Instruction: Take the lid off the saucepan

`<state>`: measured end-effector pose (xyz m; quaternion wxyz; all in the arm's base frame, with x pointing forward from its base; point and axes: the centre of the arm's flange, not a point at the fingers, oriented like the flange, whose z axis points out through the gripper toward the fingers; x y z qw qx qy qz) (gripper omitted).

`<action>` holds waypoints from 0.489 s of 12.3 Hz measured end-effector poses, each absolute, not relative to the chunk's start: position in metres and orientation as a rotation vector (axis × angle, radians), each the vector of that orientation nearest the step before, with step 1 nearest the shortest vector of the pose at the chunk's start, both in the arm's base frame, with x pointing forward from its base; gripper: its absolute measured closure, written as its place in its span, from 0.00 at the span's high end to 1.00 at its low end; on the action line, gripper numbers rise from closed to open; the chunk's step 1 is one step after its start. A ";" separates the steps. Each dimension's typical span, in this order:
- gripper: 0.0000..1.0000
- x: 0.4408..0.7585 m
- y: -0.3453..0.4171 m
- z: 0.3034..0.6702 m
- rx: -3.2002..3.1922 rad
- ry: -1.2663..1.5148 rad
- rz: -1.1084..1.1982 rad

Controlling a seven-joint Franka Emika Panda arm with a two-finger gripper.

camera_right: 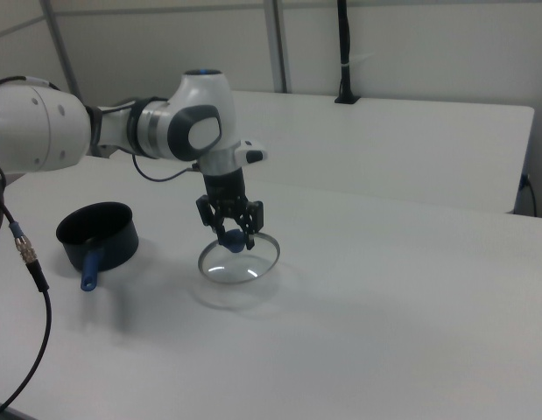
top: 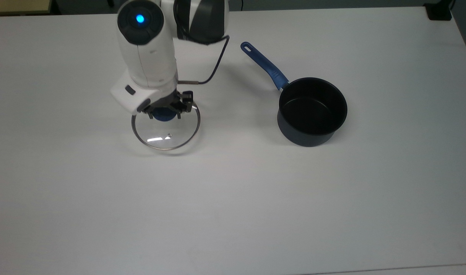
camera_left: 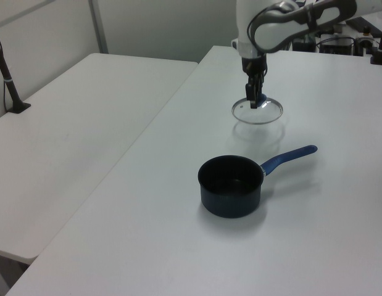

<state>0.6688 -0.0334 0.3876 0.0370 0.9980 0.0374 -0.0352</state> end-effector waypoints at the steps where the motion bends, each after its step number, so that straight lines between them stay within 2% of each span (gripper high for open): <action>1: 0.67 0.670 -0.032 0.373 3.061 0.121 -0.119; 3: 0.67 0.673 -0.028 0.350 3.056 0.132 -0.126; 6: 0.67 0.674 -0.028 0.338 3.053 0.134 -0.136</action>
